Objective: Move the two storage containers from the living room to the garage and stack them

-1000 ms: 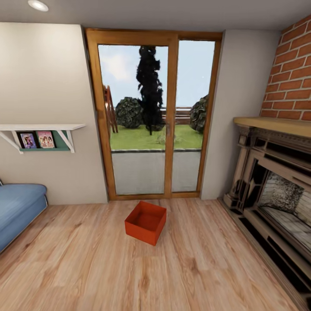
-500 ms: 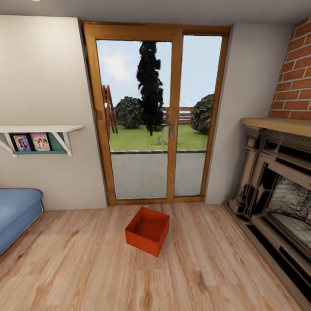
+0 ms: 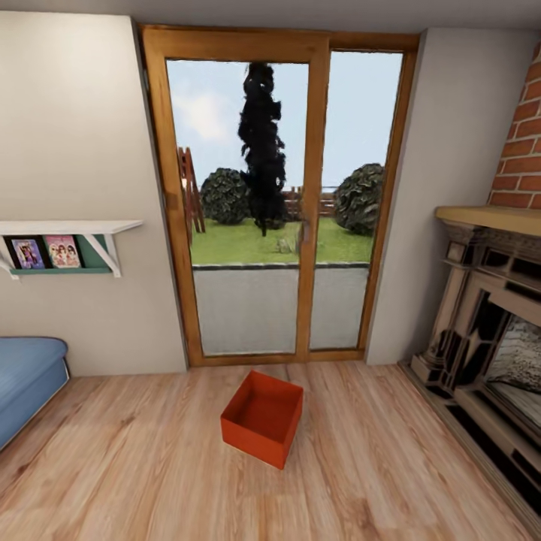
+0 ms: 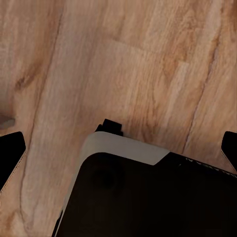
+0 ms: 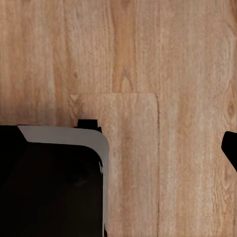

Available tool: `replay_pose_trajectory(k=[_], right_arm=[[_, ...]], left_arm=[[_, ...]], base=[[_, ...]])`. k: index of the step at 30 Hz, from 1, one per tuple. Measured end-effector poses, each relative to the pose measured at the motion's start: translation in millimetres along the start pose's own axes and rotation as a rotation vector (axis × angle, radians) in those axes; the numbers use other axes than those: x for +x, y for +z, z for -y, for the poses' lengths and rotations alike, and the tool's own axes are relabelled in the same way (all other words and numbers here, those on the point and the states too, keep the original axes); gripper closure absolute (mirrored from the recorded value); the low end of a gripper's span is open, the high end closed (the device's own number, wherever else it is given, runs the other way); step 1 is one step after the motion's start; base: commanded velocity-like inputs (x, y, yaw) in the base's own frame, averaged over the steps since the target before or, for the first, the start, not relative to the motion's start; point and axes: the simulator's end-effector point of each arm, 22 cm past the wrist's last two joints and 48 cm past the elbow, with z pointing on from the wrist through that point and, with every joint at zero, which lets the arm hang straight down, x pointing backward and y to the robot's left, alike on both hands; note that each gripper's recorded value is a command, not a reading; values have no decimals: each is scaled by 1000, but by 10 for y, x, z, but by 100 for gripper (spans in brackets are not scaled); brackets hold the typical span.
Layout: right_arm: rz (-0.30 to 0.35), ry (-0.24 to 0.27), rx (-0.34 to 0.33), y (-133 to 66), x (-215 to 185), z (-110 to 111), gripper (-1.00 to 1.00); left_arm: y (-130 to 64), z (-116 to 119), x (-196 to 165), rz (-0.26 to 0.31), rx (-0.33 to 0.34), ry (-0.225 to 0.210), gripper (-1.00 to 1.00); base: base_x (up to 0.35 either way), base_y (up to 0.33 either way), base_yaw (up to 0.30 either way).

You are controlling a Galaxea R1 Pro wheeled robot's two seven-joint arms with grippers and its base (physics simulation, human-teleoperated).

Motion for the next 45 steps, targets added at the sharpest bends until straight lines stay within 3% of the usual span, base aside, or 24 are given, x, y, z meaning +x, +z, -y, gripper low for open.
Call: replay_pose_trajectory(k=[32,45], right_arm=[[1,-1,0,0,-1,2,-100],[1,-2,-2,0,-2,-3,-100]], left_arm=[[0,0,0,0,0,0,-100],[0,1,-5,2,0,-1,-100]], base=[[322,174,-1],[307,207,-204]])
